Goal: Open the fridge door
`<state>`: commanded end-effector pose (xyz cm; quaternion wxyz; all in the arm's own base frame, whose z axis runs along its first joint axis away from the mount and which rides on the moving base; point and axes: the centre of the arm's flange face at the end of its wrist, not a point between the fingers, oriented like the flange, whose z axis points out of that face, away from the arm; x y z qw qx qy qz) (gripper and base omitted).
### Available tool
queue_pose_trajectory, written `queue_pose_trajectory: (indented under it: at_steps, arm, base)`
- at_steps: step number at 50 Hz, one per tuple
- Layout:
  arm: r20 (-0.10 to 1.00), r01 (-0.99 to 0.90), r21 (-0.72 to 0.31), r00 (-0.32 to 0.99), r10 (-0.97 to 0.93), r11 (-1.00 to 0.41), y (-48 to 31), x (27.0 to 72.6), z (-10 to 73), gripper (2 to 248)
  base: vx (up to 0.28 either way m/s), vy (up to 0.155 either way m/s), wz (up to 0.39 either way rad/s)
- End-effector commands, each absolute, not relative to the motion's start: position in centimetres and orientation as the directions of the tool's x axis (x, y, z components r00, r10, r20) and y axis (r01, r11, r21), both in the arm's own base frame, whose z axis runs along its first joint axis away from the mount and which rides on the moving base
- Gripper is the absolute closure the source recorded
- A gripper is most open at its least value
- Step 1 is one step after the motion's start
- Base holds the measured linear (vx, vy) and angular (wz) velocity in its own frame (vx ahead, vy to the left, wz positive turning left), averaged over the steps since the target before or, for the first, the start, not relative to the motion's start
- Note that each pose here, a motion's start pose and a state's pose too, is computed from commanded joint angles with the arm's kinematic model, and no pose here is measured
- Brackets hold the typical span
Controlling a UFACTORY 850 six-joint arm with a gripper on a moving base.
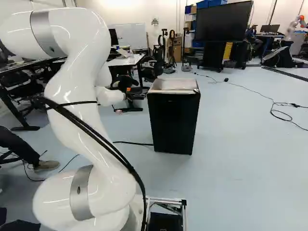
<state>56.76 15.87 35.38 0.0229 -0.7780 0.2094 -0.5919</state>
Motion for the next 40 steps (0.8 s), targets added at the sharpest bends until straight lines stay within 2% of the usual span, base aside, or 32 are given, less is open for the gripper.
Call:
queue_pose_trajectory:
  at_steps: [21, 40]
  arm:
    - [0.903, -0.403, -0.319, 0.146, -0.405, -0.858, 15.7, 57.3, 34.6, 3]
    - [0.903, -0.426, -0.299, 0.164, -0.398, -0.854, 15.6, 57.4, 32.3, 3]
  base:
    - [0.0, 0.0, 0.0]
    - [0.0, 0.0, 0.0]
